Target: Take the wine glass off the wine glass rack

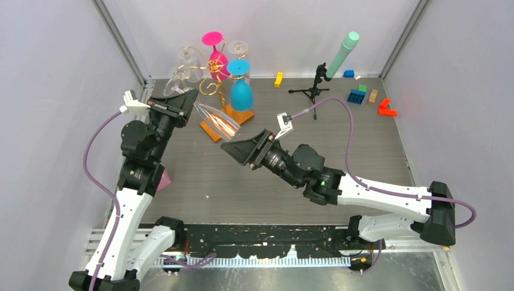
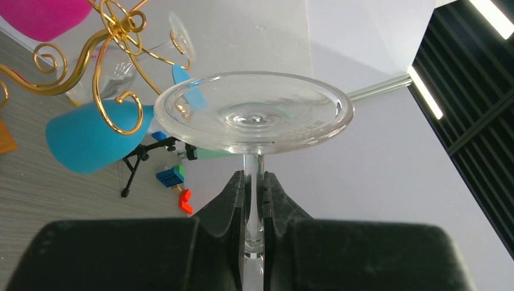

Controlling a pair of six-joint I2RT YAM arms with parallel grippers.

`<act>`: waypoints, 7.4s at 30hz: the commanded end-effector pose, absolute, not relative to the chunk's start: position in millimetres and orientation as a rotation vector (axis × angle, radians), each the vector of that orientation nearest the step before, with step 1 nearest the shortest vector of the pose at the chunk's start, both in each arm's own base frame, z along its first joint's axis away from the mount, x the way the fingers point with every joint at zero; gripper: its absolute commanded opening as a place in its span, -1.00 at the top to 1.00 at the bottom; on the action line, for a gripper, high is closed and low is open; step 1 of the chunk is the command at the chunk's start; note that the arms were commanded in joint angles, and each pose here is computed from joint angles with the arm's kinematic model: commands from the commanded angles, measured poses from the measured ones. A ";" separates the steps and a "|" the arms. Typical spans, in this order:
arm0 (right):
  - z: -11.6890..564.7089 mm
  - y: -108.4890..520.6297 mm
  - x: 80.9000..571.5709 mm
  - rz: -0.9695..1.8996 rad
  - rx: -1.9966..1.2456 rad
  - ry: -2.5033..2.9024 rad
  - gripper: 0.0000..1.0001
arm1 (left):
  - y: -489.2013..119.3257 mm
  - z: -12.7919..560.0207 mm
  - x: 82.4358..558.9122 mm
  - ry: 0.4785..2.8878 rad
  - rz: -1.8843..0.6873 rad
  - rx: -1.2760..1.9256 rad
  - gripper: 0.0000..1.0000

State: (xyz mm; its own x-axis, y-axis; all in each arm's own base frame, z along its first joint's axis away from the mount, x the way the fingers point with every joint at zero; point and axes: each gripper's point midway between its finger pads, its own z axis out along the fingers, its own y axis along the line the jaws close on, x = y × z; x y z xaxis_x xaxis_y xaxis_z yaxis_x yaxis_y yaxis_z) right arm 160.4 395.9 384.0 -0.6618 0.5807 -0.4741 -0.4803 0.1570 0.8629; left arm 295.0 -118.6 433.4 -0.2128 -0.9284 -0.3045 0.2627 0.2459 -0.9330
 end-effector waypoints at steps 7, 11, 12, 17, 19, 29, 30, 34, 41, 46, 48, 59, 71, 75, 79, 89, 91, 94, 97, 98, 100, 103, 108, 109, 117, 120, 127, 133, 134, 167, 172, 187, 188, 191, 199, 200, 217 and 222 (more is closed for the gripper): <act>423.2 361.9 187.4 1.447 0.215 1.486 -0.20 | -116.7 445.0 294.7 1.282 -1.308 -0.720 1.00; 430.2 365.0 190.5 1.426 0.197 1.464 -0.14 | -117.2 442.8 295.5 1.274 -1.328 -0.733 1.00; 435.6 365.7 190.6 1.424 0.188 1.453 -0.13 | -117.3 443.0 295.2 1.272 -1.330 -0.733 1.00; 440.8 376.9 195.1 1.411 0.166 1.441 -0.09 | -117.0 442.1 292.0 1.266 -1.348 -0.742 1.00; 444.1 380.1 197.1 1.416 0.170 1.430 -0.07 | -116.8 441.4 290.0 1.263 -1.358 -0.750 1.00; 446.0 396.3 202.6 1.479 0.212 1.458 0.16 | -113.2 448.3 279.6 1.218 -1.388 -0.751 1.00; 444.4 397.4 204.4 1.483 0.219 1.460 0.19 | -112.6 448.7 278.6 1.212 -1.392 -0.753 1.00; 441.6 400.5 206.1 1.525 0.255 1.455 0.36 | -111.7 447.7 276.0 1.203 -1.404 -0.765 1.00; 436.0 402.2 214.7 1.592 0.335 1.460 0.47 | -112.5 448.0 273.1 1.196 -1.421 -0.756 1.00; 430.7 395.4 226.6 1.641 0.412 1.461 0.89 | -112.6 445.8 272.0 1.190 -1.425 -0.750 0.89; 428.9 392.0 229.6 1.633 0.424 1.461 0.98 | -112.4 446.3 271.3 1.187 -1.422 -0.743 0.73; 434.4 367.3 237.5 1.558 0.422 1.413 0.99 | -126.5 454.3 251.7 1.300 -1.290 -0.479 -0.34; 438.1 342.0 215.4 1.506 0.218 1.539 0.99 | -140.1 467.5 176.4 1.180 -1.090 0.097 -0.88; 415.7 331.5 199.8 1.383 0.028 1.705 0.99 | -134.9 469.2 151.5 1.134 -0.956 0.234 -0.99; 386.0 315.1 179.0 1.174 -0.208 1.944 1.00 | -134.3 461.6 148.5 1.180 -0.888 0.293 -0.99; 323.7 228.5 212.3 0.518 -0.226 2.236 0.99 | -136.9 436.8 164.9 1.303 -0.863 0.295 -0.99; 314.8 207.8 226.9 0.401 -0.181 2.275 0.99 | -138.3 430.0 167.2 1.333 -0.863 0.302 -0.99; 300.6 185.6 247.3 0.271 -0.149 2.328 0.99 | -144.3 419.8 166.9 1.371 -0.876 0.351 -0.99; 281.6 174.4 269.2 0.183 -0.137 2.400 0.99 | -142.4 408.6 170.5 1.415 -0.850 0.350 -0.99; 278.4 174.4 272.8 0.177 -0.140 2.412 0.99 | -140.3 405.5 172.0 1.427 -0.833 0.344 -0.99; 267.9 176.6 283.0 0.164 -0.154 2.453 0.99 | -136.8 398.9 174.7 1.451 -0.803 0.335 -0.99; 252.6 184.7 299.0 0.159 -0.169 2.508 0.99 | -133.3 391.6 176.5 1.474 -0.771 0.332 -0.99; 236.3 204.5 317.4 0.199 -0.203 2.572 0.99 | -130.1 380.2 177.0 1.498 -0.738 0.339 -0.99; 235.6 206.0 319.8 0.199 -0.210 2.574 0.99 | -130.4 377.7 179.0 1.506 -0.736 0.339 -0.99; 211.1 208.5 346.7 0.156 -0.216 2.645 0.99 | -132.0 370.5 194.0 1.555 -0.726 0.327 -0.99; 205.3 205.4 354.2 0.146 -0.206 2.667 0.99 | -131.5 369.7 197.7 1.568 -0.720 0.321 -0.99; 186.8 199.8 365.1 0.119 -0.199 2.726 0.99 | -129.2 363.2 205.4 1.615 -0.691 0.315 -0.99; 181.0 199.4 373.0 0.103 -0.209 2.742 0.74 | -125.5 360.6 210.3 1.638 -0.658 0.305 -0.99; 179.3 199.9 374.2 0.100 -0.211 2.745 0.68 | -125.1 360.7 211.0 1.640 -0.655 0.305 -0.99; 250.3 207.6 373.3 0.282 -0.189 2.550 -0.02 | -119.2 363.5 218.7 1.664 -0.601 0.296 -0.99; 269.8 205.8 370.2 0.303 -0.178 2.502 -0.02 | -119.6 364.7 221.5 1.663 -0.602 0.291 -0.99; 362.0 240.5 330.0 0.862 -0.058 2.092 -0.05 | -120.6 400.0 270.0 1.740 -0.653 0.053 -0.99; 375.1 242.2 317.7 0.926 -0.072 2.051 -0.05 | -119.3 403.5 276.3 1.749 -0.643 0.035 -0.99; 378.3 248.0 300.8 1.057 -0.045 2.004 -0.05 | -114.1 417.2 296.4 1.758 -0.626 -0.017 -0.99; 387.0 232.2 254.5 1.193 0.029 1.917 -0.06 | -46.4 422.4 354.8 1.779 -0.524 -0.335 -0.99; 386.5 230.8 251.6 1.197 0.033 1.915 -0.06 | -35.9 420.0 360.3 1.775 -0.517 -0.379 -0.99; 379.2 208.9 205.6 1.230 0.033 1.885 -0.07 | -15.6 399.4 420.1 1.731 -0.842 -0.592 -0.82; 381.5 206.3 198.4 1.234 0.022 1.883 -0.07 | -17.7 377.3 438.6 1.753 -0.921 -0.660 -0.67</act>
